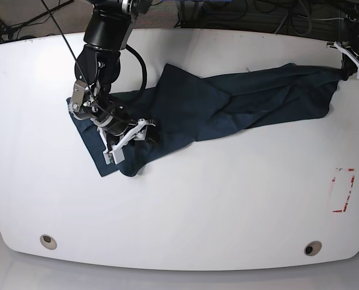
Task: Fold the T-shirt properly
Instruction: 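Release with the right gripper and regrasp the shirt near its hem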
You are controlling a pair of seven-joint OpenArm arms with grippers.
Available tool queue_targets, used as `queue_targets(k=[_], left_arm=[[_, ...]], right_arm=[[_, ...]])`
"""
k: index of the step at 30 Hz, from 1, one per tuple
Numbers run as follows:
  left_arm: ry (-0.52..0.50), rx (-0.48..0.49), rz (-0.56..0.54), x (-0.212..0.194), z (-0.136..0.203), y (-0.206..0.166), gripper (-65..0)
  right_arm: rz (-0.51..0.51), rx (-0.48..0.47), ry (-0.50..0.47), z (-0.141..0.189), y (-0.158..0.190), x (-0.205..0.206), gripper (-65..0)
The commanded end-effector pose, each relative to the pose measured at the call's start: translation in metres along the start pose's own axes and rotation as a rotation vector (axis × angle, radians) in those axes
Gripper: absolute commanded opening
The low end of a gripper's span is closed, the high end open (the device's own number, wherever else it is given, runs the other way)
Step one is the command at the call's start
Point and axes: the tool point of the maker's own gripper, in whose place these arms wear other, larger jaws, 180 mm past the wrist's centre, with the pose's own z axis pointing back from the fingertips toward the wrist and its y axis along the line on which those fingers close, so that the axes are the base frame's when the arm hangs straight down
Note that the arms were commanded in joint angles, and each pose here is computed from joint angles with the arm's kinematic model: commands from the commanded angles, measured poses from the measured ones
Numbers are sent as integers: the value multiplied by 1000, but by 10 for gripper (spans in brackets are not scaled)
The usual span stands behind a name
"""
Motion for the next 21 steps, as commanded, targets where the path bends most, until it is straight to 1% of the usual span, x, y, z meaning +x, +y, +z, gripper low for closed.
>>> queue_targets(k=[1,5,7,8,10,11,12,15,17,19,21], left_arm=[[-35,9,-17,12,3,7,-650],[-34,9,-16,11,3,7,-650],[-35,9,-17,12,3,7,-650],[-35,9,-17,12,3,7,-650],[-35,9,-16,12,3,7,-650],[-36,11,-15,12,4,7,-650],[-36,11,-15,12,4,7,-650],[-43,10,-18,15,3,6,-650],[-57,10,-27,21,3,6,-650],[-112,14,-44,43,0,4,-650],[-153,13,-64,61,-1,1,-650]], right_arm=[[-3,30,-60,-5,5,22,-308],[-31,43,-68,-15,3,22,-312],[-41,48,-65,-17,3,20,-355],[-40,49,-66,-17,3,21,-401],[-23,43,-75,-15,4,25,-556],[-22,43,-75,-14,4,25,-614],[-21,41,-74,-14,3,25,-650],[-10,34,-91,-8,1,30,-650],[25,5,-96,4,-7,36,-650],[66,-23,-95,16,-13,39,-650],[107,-38,-114,27,-13,46,-650]])
